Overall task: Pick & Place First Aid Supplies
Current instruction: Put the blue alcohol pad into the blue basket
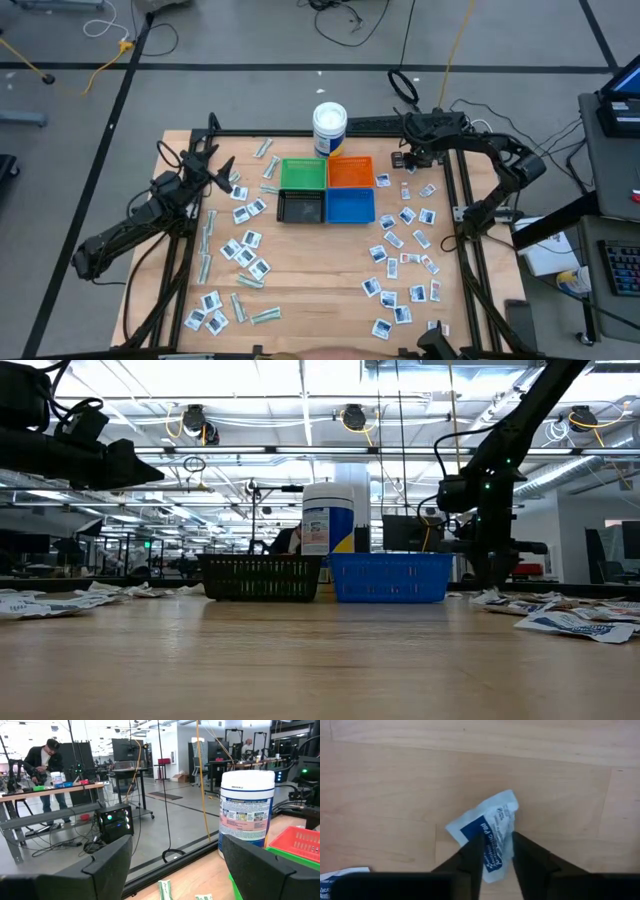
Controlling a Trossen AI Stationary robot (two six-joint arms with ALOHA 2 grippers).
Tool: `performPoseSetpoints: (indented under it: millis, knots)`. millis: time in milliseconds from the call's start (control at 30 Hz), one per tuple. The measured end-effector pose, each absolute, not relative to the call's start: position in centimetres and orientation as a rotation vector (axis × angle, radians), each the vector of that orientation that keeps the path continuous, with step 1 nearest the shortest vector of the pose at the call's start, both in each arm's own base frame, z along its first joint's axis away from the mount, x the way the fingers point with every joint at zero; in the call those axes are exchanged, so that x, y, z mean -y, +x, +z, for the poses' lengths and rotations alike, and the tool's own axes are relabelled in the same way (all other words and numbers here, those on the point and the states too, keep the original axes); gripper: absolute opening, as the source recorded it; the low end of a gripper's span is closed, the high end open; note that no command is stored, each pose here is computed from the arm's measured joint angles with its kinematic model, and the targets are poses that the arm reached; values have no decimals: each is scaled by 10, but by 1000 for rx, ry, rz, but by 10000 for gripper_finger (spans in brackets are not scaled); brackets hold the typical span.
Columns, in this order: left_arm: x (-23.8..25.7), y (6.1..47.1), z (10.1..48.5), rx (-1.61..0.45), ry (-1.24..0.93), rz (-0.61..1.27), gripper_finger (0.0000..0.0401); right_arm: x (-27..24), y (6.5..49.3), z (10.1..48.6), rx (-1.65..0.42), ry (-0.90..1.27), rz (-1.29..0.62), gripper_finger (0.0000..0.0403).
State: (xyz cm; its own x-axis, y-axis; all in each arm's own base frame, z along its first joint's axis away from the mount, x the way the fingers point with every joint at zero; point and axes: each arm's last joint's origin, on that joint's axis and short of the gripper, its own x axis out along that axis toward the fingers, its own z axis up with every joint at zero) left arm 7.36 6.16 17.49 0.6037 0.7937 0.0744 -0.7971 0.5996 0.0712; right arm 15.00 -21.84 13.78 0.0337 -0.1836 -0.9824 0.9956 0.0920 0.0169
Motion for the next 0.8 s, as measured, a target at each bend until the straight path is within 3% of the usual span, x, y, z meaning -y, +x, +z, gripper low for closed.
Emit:
performPoseSetpoints:
  millis: [200, 400, 800]
  knots:
    - [-62, 74, 175, 36, 101, 922, 308, 218, 151, 138, -1084, 1039, -1184, 8]
    - [-62, 74, 175, 36, 101, 922, 308, 220, 152, 148, -1095, 1057, -1188, 3]
    - [-62, 74, 175, 36, 101, 922, 308, 230, 158, 233, -1147, 1052, -1190, 1]
